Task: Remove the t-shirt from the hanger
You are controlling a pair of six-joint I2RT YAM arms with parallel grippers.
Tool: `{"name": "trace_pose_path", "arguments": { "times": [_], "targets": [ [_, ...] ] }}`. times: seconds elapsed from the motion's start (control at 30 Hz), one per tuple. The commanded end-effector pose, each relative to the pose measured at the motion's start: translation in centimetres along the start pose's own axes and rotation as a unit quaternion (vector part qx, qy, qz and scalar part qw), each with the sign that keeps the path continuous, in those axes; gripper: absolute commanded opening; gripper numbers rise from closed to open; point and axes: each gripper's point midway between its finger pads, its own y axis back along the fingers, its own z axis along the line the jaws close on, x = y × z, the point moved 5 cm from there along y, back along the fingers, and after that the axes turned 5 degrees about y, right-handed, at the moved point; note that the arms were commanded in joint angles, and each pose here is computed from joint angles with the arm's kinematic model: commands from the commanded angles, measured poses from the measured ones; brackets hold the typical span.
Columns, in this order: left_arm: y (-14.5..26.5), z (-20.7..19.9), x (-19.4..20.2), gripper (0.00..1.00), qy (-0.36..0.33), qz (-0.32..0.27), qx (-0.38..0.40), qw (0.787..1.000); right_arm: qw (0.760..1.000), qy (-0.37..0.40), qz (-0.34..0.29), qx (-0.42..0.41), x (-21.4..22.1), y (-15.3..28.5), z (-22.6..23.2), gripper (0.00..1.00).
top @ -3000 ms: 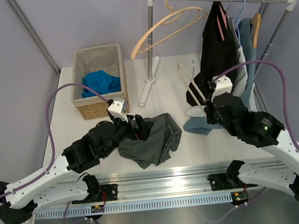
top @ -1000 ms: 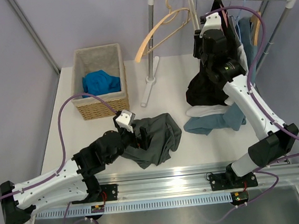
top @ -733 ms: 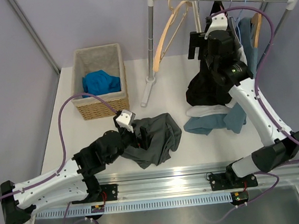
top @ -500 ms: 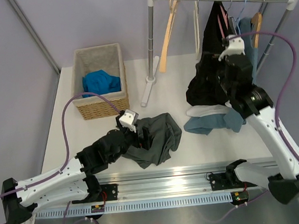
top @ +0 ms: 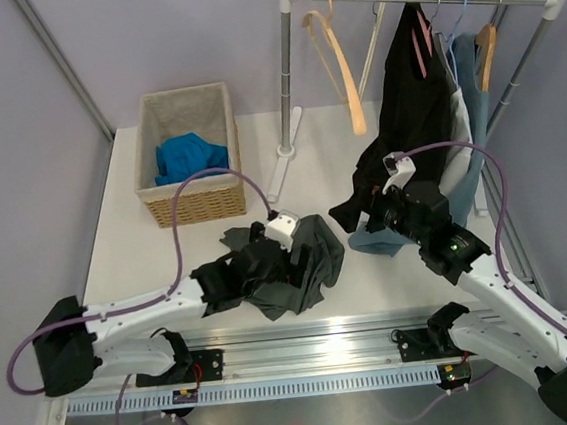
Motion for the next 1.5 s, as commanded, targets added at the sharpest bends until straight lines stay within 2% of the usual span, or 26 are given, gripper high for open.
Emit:
{"name": "trace_pose_path", "arguments": {
  "times": [0.0, 0.1, 0.3, 0.57, 0.6, 0.67, 0.7, 0.73, 0.83, 0.93, 1.0, 1.17, 1.2, 1.3, 1.43, 1.47],
  "targets": [
    [-2.2, -1.6, -1.4, 0.99, 0.013, -0.003, 0.001, 1.000, 0.993, 0.002, -0.091, -0.068, -3.3, 1.4, 2.8, 0.99],
    [-4.4, -1.8, 0.4, 0.99, 0.006, 0.046, -0.020, 0.999, 0.990, 0.014, -0.123, -0.061, -3.6, 2.3, 2.5, 0.99],
    [-6.6, -1.7, 3.2, 0.99, 0.020, 0.108, -0.039, 0.993, 0.985, 0.019, -0.162, -0.055, -4.1, 3.9, 2.2, 0.99],
    [-8.8, 0.0, 9.0, 0.99, 0.023, 0.207, -0.087, 0.974, 0.986, 0.016, -0.149, -0.080, -4.1, 3.9, 3.0, 0.99],
    [-9.0, 0.0, 9.5, 0.96, 0.025, 0.215, -0.085, 0.972, 0.985, 0.016, -0.151, -0.083, -4.1, 4.1, 3.1, 0.99],
    [-9.2, -0.3, 10.1, 0.66, 0.025, 0.230, -0.075, 0.970, 0.984, 0.016, -0.154, -0.082, -4.1, 4.3, 3.1, 0.99],
    [-9.0, -0.5, 9.9, 0.48, 0.028, 0.229, -0.070, 0.971, 0.984, 0.016, -0.160, -0.083, -4.2, 4.6, 3.1, 0.99],
    [-8.7, -0.5, 9.9, 0.24, 0.031, 0.230, -0.064, 0.971, 0.983, 0.017, -0.163, -0.079, -4.3, 4.7, 3.0, 0.99],
    [-6.6, -1.1, 6.8, 0.00, 0.050, 0.190, -0.044, 0.980, 0.982, 0.016, -0.174, -0.073, -4.5, 5.2, 2.9, 1.00],
    [-3.3, -1.1, 1.9, 0.00, 0.065, 0.124, -0.040, 0.989, 0.981, 0.015, -0.177, -0.080, -4.4, 5.5, 3.1, 0.99],
    [-0.7, -1.3, -2.8, 0.00, 0.073, 0.059, -0.032, 0.995, 0.980, 0.015, -0.179, -0.080, -4.5, 5.5, 3.1, 0.99],
    [4.9, 0.7, -11.3, 0.00, 0.065, -0.064, -0.094, 0.991, 0.980, 0.015, -0.182, -0.075, -4.5, 5.4, 2.9, 0.99],
    [6.3, 0.9, -13.8, 0.00, 0.063, -0.096, -0.098, 0.988, 0.980, 0.015, -0.182, -0.076, -4.4, 5.4, 2.9, 0.99],
    [9.6, 3.8, -18.5, 0.00, 0.056, -0.166, -0.186, 0.967, 0.980, 0.016, -0.184, -0.073, -4.5, 5.4, 2.8, 0.99],
    [11.4, 8.5, -22.7, 0.00, 0.070, -0.209, -0.265, 0.939, 0.979, 0.017, -0.190, -0.068, -4.6, 5.7, 2.7, 0.99],
    [11.4, 9.0, -23.8, 0.00, 0.069, -0.221, -0.259, 0.938, 0.979, 0.017, -0.192, -0.066, -4.6, 5.8, 2.6, 1.00]
  ]
}}
